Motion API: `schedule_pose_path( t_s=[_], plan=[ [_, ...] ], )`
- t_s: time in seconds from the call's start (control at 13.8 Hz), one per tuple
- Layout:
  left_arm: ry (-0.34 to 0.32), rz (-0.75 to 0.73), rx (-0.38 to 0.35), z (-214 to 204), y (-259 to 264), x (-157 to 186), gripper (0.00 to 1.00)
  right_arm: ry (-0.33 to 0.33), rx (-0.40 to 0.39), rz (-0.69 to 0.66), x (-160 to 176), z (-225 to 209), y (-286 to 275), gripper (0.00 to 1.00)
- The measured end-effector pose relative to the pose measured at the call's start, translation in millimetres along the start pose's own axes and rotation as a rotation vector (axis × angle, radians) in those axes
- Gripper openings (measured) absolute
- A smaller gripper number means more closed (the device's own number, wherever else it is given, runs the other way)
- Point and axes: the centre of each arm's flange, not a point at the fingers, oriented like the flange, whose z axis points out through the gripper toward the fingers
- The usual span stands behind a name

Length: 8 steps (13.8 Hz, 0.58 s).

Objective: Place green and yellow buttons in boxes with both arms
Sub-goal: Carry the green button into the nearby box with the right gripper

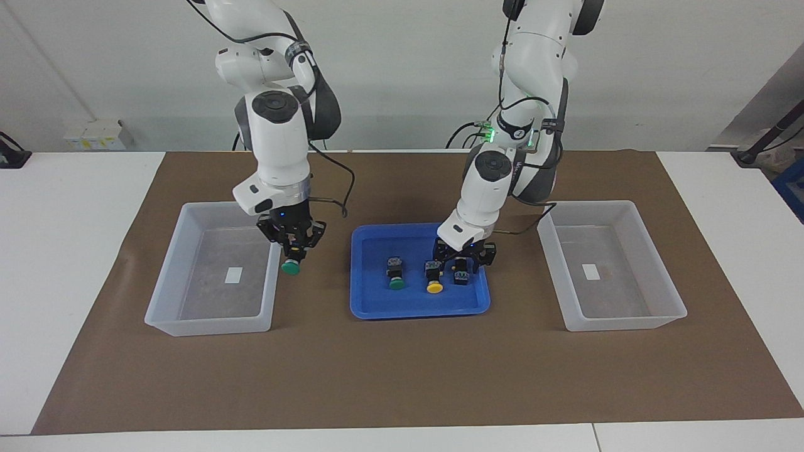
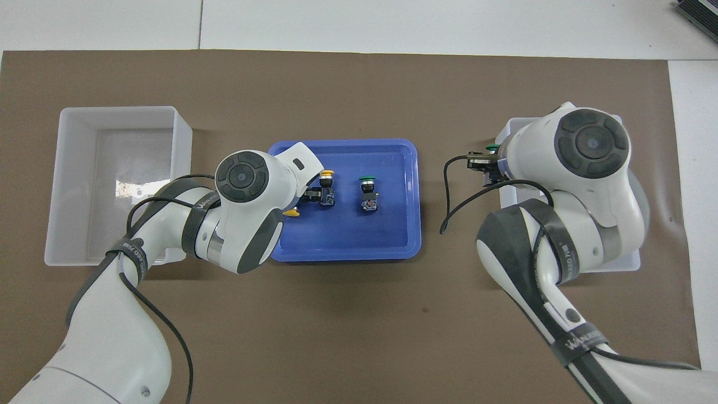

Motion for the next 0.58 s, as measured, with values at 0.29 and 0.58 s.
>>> schedule_pose_path(
  t_s=[0.29,0.58],
  plan=[
    [0.007,-0.001,-0.002,9.7,-2.7,-6.5,0.79,-0.054,-0.010,-0.065,0.7,8.1,52.3,0.31],
    [0.006,-0.003,0.000,12.2,-4.4,-8.1,0.54,-0.109,-0.010,-0.116,-8.6,44.2,94.4,0.31]
  ],
)
